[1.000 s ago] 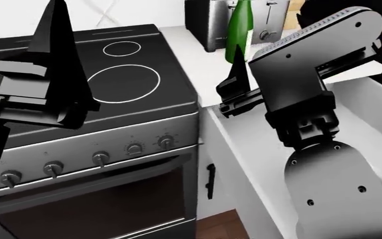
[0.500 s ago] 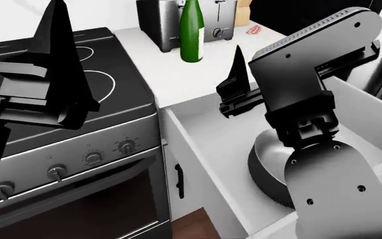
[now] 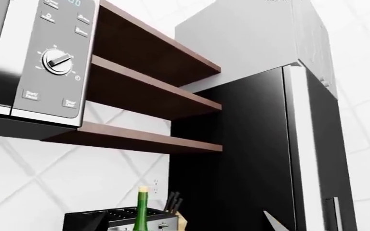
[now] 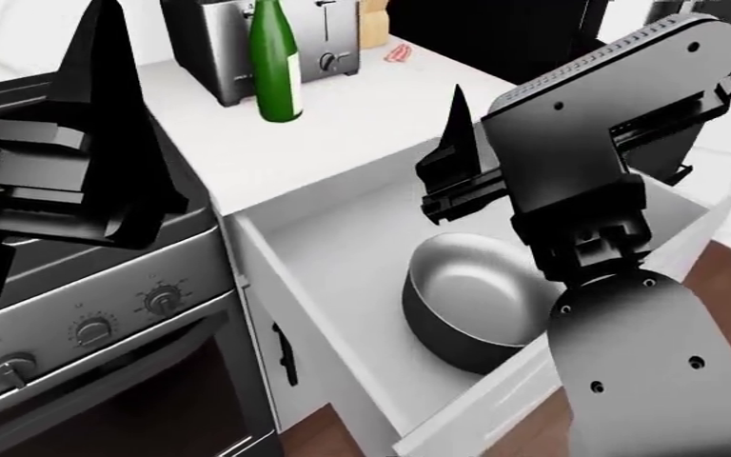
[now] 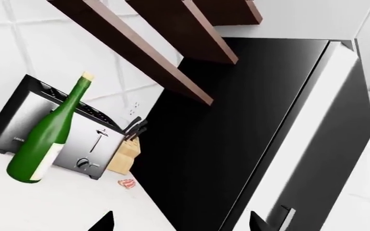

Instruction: Close the right drawer.

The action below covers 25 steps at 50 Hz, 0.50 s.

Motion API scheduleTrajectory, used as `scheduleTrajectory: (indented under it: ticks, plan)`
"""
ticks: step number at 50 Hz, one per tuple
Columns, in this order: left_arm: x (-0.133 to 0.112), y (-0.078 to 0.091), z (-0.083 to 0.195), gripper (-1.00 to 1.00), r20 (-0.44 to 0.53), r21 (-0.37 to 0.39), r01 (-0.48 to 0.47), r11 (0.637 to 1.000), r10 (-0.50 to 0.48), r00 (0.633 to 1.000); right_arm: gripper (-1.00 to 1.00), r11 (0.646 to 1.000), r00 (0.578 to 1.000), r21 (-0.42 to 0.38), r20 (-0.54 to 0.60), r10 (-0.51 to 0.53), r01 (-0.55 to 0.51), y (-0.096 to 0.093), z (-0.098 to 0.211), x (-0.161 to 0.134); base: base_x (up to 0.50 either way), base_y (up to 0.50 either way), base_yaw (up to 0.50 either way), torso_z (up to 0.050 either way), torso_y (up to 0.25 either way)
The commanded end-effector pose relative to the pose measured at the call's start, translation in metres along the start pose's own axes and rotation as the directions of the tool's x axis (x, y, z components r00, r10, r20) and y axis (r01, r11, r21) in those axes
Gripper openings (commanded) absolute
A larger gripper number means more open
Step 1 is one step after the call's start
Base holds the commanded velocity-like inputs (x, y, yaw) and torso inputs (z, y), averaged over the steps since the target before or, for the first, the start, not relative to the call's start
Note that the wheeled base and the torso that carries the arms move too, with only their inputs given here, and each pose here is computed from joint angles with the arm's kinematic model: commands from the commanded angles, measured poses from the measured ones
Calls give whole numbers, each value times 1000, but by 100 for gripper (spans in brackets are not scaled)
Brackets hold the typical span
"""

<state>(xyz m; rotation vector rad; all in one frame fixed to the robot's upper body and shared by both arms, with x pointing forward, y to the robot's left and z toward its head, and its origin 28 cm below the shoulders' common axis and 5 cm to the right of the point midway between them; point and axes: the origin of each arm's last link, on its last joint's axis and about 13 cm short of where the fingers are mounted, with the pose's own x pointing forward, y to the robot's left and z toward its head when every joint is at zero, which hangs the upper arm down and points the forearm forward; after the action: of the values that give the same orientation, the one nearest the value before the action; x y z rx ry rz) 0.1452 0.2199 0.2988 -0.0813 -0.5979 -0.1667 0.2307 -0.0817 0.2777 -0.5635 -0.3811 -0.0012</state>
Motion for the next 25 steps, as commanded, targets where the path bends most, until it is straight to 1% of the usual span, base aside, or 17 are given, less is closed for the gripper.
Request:
scheduleTrajectory:
  ticks: [1, 20, 25]
  plan:
    - [0, 0, 0, 100, 0, 0, 0, 1000, 0, 1000, 100, 1000, 1000, 8, 3, -1, 1, 0, 0, 0, 0, 0, -500, 0, 0]
    - [-1, -1, 2, 100, 2, -2, 1, 1000, -1, 1000, 100, 1000, 1000, 12, 6, -11, 11, -1, 0, -1, 0, 0, -500, 0, 0]
    - [-1, 0, 1, 100, 2, -2, -2, 1000, 2, 1000, 100, 999, 1000, 26, 12, -20, 20, -2, 0, -1, 0, 0, -500, 0, 0]
